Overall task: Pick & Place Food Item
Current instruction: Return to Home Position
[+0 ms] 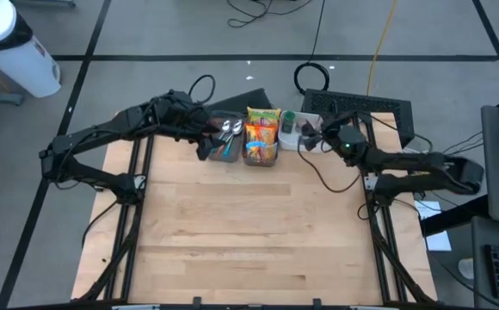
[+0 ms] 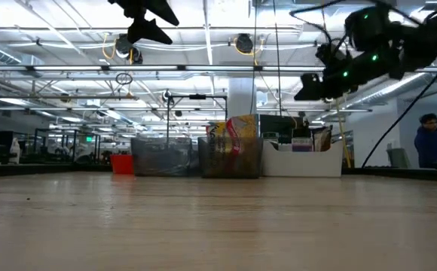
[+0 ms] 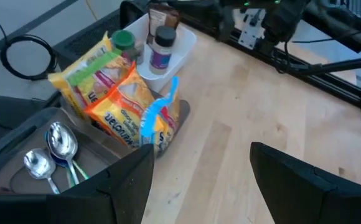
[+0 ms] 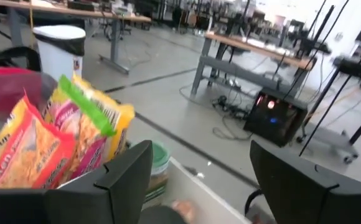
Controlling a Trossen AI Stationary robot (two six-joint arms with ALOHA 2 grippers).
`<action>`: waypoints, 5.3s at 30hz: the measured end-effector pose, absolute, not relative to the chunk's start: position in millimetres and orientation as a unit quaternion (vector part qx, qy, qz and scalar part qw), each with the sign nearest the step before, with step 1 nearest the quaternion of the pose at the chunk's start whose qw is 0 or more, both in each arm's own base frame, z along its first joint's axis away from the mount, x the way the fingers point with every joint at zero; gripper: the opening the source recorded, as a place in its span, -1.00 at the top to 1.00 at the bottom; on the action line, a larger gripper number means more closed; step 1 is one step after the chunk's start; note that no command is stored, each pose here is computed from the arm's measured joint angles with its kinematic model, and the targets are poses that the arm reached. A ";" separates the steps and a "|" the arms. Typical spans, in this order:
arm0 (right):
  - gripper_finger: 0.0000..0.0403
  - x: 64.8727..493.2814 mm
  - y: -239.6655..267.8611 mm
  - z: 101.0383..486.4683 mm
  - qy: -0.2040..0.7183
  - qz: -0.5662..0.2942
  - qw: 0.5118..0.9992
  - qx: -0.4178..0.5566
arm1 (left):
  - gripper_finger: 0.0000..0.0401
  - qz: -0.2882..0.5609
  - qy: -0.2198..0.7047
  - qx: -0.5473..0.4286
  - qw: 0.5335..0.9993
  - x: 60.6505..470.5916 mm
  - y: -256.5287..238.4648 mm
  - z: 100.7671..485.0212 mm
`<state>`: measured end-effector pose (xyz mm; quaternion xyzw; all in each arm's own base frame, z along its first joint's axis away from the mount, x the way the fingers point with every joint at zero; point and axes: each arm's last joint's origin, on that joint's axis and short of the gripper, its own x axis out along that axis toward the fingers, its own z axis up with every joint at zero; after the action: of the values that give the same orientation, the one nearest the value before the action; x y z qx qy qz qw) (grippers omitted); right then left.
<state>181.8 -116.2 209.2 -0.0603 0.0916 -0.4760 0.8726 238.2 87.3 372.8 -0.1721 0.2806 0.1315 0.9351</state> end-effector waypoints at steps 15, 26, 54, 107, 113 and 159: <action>0.05 170.4 -58.8 339.4 -0.003 -0.367 0.928 -0.070 | -0.25 0.092 0.145 -0.136 0.976 207.3 91.4 413.8; 0.79 119.5 -32.0 374.2 -0.071 -0.316 0.946 0.024 | 0.36 0.121 0.023 -0.091 0.988 105.8 52.2 431.9; 1.00 50.3 -14.9 277.3 -0.136 -0.227 0.949 0.172 | 0.57 0.104 -0.067 -0.174 0.977 62.5 27.4 336.0; 1.00 99.2 -9.5 167.6 -0.018 -0.110 0.977 0.180 | 0.58 -0.030 -0.075 -0.168 0.982 52.1 13.2 270.5; 0.99 99.3 -9.5 167.7 -0.015 -0.110 0.981 0.157 | 0.58 0.074 -0.088 -0.205 0.972 62.4 25.8 249.0; 0.98 99.4 -9.6 172.1 -0.038 -0.108 0.980 0.160 | 0.57 0.198 -0.036 -0.272 0.941 85.3 46.1 171.5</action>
<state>99.4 -9.6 172.1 0.1599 -0.0379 -0.1079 0.9805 85.3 46.1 171.5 -0.2719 -0.0361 0.1975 0.9412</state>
